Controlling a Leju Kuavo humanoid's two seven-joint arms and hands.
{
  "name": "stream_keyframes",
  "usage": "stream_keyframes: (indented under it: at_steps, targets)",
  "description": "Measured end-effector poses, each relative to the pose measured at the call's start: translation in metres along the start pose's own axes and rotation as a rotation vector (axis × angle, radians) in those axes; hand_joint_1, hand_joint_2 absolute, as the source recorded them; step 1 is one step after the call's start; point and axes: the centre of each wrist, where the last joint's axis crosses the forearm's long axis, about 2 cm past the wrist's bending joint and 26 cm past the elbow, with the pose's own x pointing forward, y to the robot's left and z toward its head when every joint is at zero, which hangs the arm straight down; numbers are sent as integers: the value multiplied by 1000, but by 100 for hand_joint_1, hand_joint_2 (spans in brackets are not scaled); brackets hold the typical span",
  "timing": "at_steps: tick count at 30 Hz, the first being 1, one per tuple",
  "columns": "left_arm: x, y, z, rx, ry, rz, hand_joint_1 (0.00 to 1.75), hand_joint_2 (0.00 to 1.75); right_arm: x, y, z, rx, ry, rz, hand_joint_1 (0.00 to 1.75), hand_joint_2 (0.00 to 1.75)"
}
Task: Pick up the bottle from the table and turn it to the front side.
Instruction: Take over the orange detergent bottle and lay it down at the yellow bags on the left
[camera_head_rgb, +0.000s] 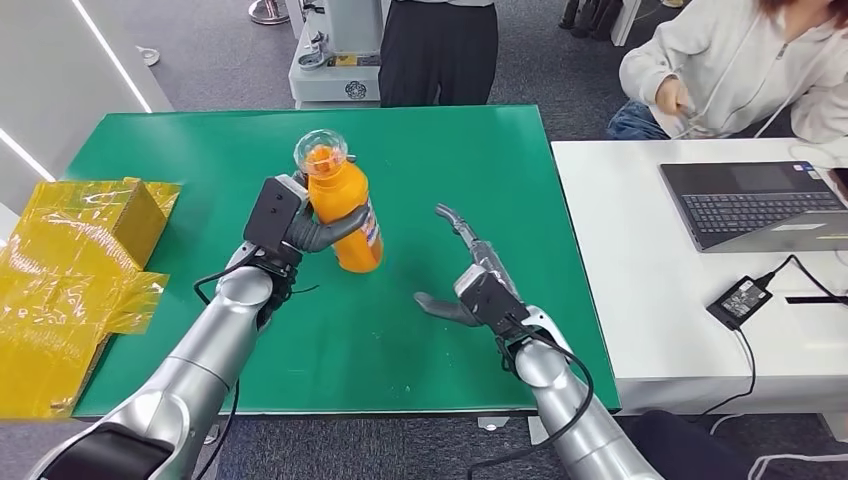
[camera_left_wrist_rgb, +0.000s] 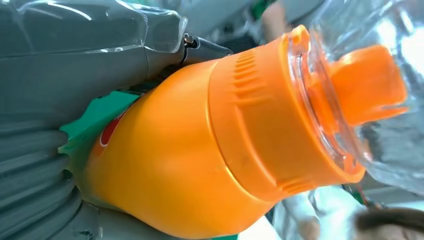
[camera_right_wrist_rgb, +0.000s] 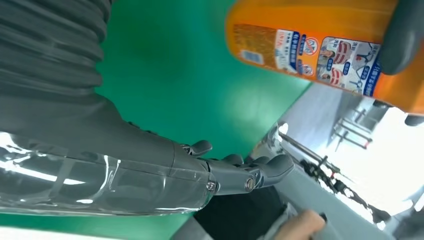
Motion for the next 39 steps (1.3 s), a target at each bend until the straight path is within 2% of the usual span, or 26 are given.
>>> stream_keyframes:
  at_steps: [2, 7, 10, 14, 18, 25, 29, 34, 39]
  targets:
    - [4, 6, -4, 26, -27, -120, 175, 175, 4, 0, 8, -13, -12, 6, 0, 175]
    - [13, 21, -10, 110, -125, -598, 175, 175, 13, 3, 32, -33, -31, 15, 0, 175]
    - [14, 25, -11, 116, -149, -731, 175, 175, 17, 3, 39, -35, -40, 20, 0, 175]
    - [15, 27, -10, 94, -164, -967, 175, 175, 22, 3, 47, -41, -46, 44, 0, 175]
    - [15, 32, -9, 73, -168, -1084, 175, 175, 25, 4, 57, -49, -42, 57, 0, 175]
    - [21, 53, -17, -10, -205, -1565, 175, 175, 27, 6, 87, -82, -25, 84, 0, 175]
    - [21, 66, -19, -32, -201, -1641, 175, 175, 28, 6, 98, -89, -14, 89, 0, 175]
    - [19, 70, -18, -47, -191, -1666, 175, 175, 30, 4, 101, -89, -16, 94, 0, 175]
    - [19, 82, -21, -103, -141, -1765, 175, 175, 33, 4, 107, -106, -13, 98, 0, 175]
